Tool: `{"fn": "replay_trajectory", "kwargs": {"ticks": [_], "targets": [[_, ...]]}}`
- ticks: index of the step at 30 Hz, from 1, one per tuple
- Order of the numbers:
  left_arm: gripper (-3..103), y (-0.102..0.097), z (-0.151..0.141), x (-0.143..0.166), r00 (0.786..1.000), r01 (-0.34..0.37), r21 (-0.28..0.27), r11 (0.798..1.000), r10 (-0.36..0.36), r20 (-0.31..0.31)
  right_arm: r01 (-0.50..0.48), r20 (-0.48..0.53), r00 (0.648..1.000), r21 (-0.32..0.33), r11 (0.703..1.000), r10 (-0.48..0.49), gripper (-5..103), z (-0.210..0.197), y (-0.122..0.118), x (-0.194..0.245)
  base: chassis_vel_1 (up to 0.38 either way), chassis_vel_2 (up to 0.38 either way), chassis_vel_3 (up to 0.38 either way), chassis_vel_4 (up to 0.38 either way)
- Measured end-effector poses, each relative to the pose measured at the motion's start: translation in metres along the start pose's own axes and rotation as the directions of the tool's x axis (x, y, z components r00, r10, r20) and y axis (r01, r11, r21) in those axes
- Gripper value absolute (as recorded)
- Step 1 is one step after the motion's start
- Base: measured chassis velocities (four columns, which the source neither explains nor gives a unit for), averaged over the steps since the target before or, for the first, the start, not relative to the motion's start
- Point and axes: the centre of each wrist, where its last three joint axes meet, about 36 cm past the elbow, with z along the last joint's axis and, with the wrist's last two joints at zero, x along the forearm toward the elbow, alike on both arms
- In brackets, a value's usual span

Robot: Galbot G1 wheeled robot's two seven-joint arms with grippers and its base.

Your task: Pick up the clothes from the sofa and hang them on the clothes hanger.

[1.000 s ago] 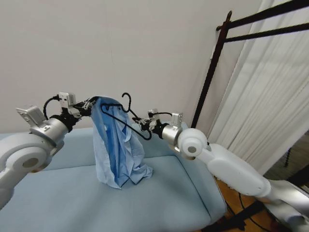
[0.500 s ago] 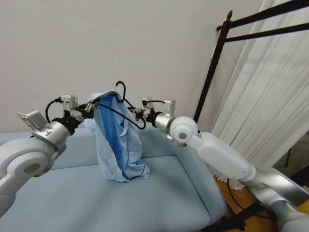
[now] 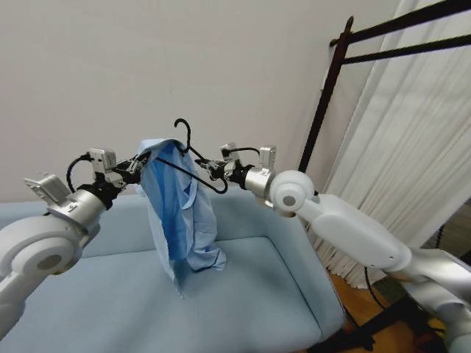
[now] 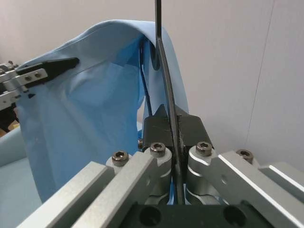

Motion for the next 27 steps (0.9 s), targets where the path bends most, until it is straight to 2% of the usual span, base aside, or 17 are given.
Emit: {"fn": "replay_trajectory", "kwargs": {"ticks": [2,5,7,9,10,11,13,14,16,18,22,23,25,26,27], "targets": [[9,-0.002,0.001,0.001,1.000,0.001,-0.006,1.000,-0.001,0.007,0.008,0.000,1.000,0.011,1.000,-0.008,2,-0.003,0.003,0.001,0.000,0.000,0.000,0.000],[15,-0.004,0.002,0.002,1.000,-0.002,-0.007,1.000,0.002,0.011,0.018,-0.001,1.000,0.016,1.000,-0.018,2,-0.006,0.006,0.002,0.000,0.000,0.000,0.000],[25,-0.007,0.003,0.005,1.000,-0.005,-0.005,1.000,0.005,0.015,0.025,-0.005,1.000,0.024,0.999,-0.025,2,-0.008,0.009,0.002,0.000,0.000,0.000,0.000],[25,-0.008,0.004,0.006,1.000,-0.005,-0.005,1.000,0.005,0.016,0.028,-0.006,1.000,0.026,0.999,-0.027,2,-0.009,0.009,0.002,0.000,0.000,0.000,0.000],[36,-0.009,0.004,0.009,1.000,-0.004,-0.001,1.000,0.004,0.018,0.032,-0.008,0.999,0.032,0.999,-0.032,2,-0.010,0.008,0.002,0.000,0.000,0.000,0.000],[36,-0.009,0.005,0.011,1.000,-0.003,0.001,1.000,0.003,0.018,0.032,-0.006,0.999,0.034,0.999,-0.032,2,-0.011,0.007,0.002,0.000,0.000,0.000,0.000],[46,-0.009,0.007,0.016,1.000,-0.004,0.005,1.000,0.004,0.013,0.031,0.001,1.000,0.035,0.999,-0.031,2,-0.013,0.002,0.000,0.000,0.000,0.000,0.000],[46,-0.009,0.007,0.016,1.000,-0.004,0.005,1.000,0.004,0.013,0.031,0.001,1.000,0.035,0.999,-0.031,2,-0.013,0.002,0.000,0.000,0.000,0.000,0.000],[57,-0.008,0.008,0.019,1.000,-0.002,0.006,1.000,0.002,0.010,0.032,0.007,0.999,0.040,0.999,-0.032,2,-0.015,-0.004,-0.001,0.000,0.000,0.000,0.000],[57,-0.007,0.009,0.021,1.000,0.000,0.005,1.000,0.000,0.010,0.030,0.010,0.999,0.043,0.999,-0.031,2,-0.016,-0.007,-0.001,0.000,0.000,0.000,0.000],[79,-0.003,0.010,0.029,1.000,-0.001,-0.005,1.000,0.001,0.011,0.011,0.024,1.000,0.050,0.999,-0.012,2,-0.018,-0.026,-0.003,0.000,0.000,0.000,0.000],[79,-0.003,0.010,0.029,1.000,-0.001,-0.005,1.000,0.001,0.011,0.011,0.024,1.000,0.050,0.999,-0.012,2,-0.018,-0.026,-0.003,0.000,0.000,0.000,0.000],[90,0.000,0.008,0.032,1.000,-0.006,-0.010,1.000,0.006,0.013,0.012,0.033,0.999,0.052,0.999,-0.014,2,-0.020,-0.040,0.002,0.000,0.000,0.000,0.000],[90,0.002,0.007,0.033,1.000,-0.006,-0.013,1.000,0.006,0.016,0.016,0.034,0.999,0.052,0.998,-0.018,2,-0.020,-0.048,0.005,0.000,0.000,0.000,0.000],[94,0.004,0.006,0.033,1.000,-0.004,-0.015,1.000,0.004,0.018,0.023,0.036,0.999,0.054,0.998,-0.025,2,-0.021,-0.053,0.007,0.000,0.000,0.000,0.000]]}}
